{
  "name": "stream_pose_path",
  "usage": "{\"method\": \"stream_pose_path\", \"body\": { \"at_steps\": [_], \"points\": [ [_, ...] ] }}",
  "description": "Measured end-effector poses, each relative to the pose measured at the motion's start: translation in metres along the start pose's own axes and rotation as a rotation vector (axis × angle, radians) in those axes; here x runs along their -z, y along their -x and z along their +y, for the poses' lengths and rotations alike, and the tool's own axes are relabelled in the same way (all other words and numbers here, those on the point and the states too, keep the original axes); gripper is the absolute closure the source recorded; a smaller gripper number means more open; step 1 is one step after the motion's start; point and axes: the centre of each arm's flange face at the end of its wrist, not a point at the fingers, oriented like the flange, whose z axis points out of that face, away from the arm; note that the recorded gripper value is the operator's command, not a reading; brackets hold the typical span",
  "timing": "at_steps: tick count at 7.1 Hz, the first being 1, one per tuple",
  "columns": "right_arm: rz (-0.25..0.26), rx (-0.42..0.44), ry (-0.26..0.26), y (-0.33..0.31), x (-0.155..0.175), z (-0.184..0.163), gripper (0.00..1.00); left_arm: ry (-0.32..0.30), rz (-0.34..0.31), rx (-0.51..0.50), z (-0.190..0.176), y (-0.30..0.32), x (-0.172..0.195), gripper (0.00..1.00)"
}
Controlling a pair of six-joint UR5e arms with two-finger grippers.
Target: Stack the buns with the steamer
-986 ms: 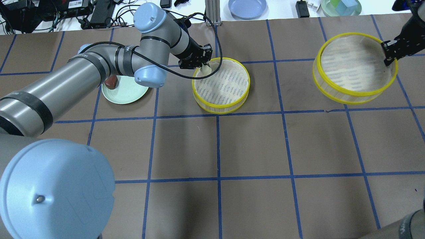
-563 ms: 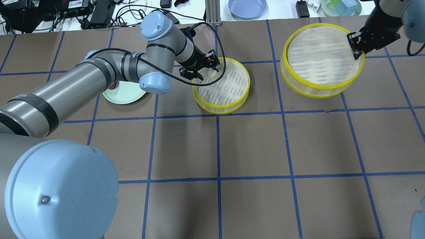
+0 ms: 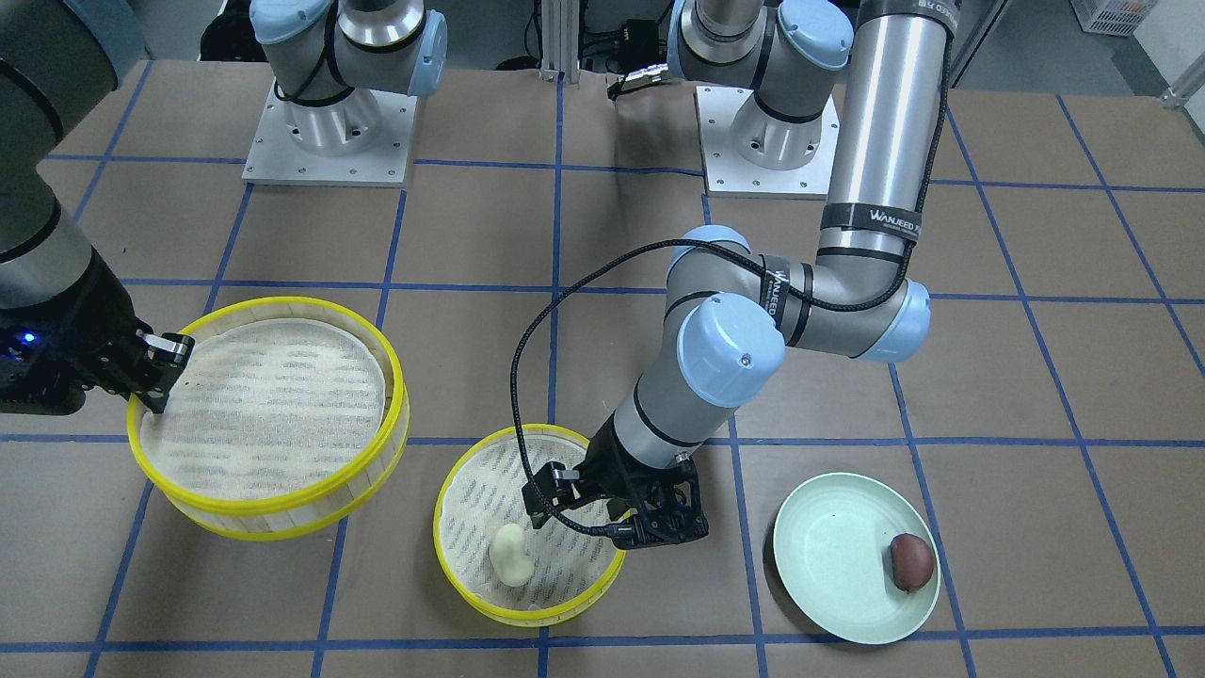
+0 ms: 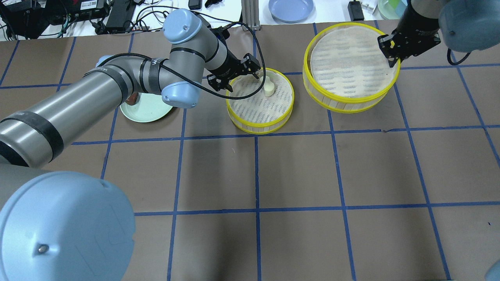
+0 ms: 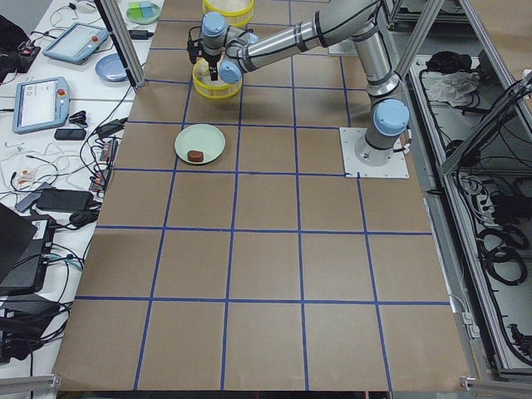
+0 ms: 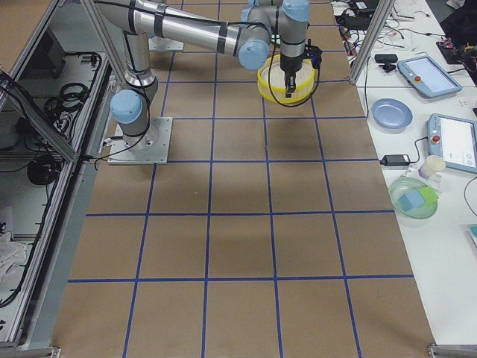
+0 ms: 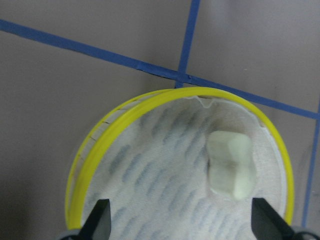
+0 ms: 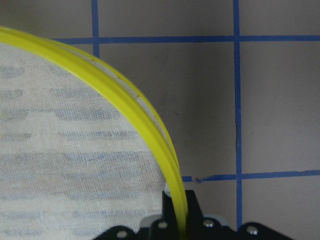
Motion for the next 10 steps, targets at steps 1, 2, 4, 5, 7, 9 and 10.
{"method": "stream_pose_path", "body": {
  "at_steps": [1,2,4,5,7,9,10],
  "points": [
    [-0.004,-0.017,-0.003,0.017,0.001,0.001,0.98,-0.020,-0.115,-0.092,-0.013,0.022,0.012,0.00],
    [-0.009,-0.040,-0.007,0.042,0.001,0.003,0.99,-0.019,-0.219,-0.176,-0.031,0.058,0.029,0.00],
    [-0.045,-0.110,0.010,0.095,-0.010,0.007,1.00,0.005,-0.363,-0.329,-0.067,0.137,0.065,0.00],
    [-0.060,-0.147,0.028,0.124,-0.022,0.007,0.99,0.030,-0.415,-0.399,-0.079,0.174,0.074,0.00],
    [-0.068,-0.218,0.039,0.173,-0.059,-0.001,1.00,0.069,-0.454,-0.449,-0.095,0.234,0.071,0.01],
    [-0.067,-0.300,0.047,0.194,-0.096,-0.011,0.99,0.080,-0.462,-0.467,-0.103,0.264,0.050,0.03],
    [-0.063,-0.321,0.045,0.199,-0.105,-0.014,0.99,0.090,-0.462,-0.467,-0.105,0.276,0.040,0.34]
  ]
}}
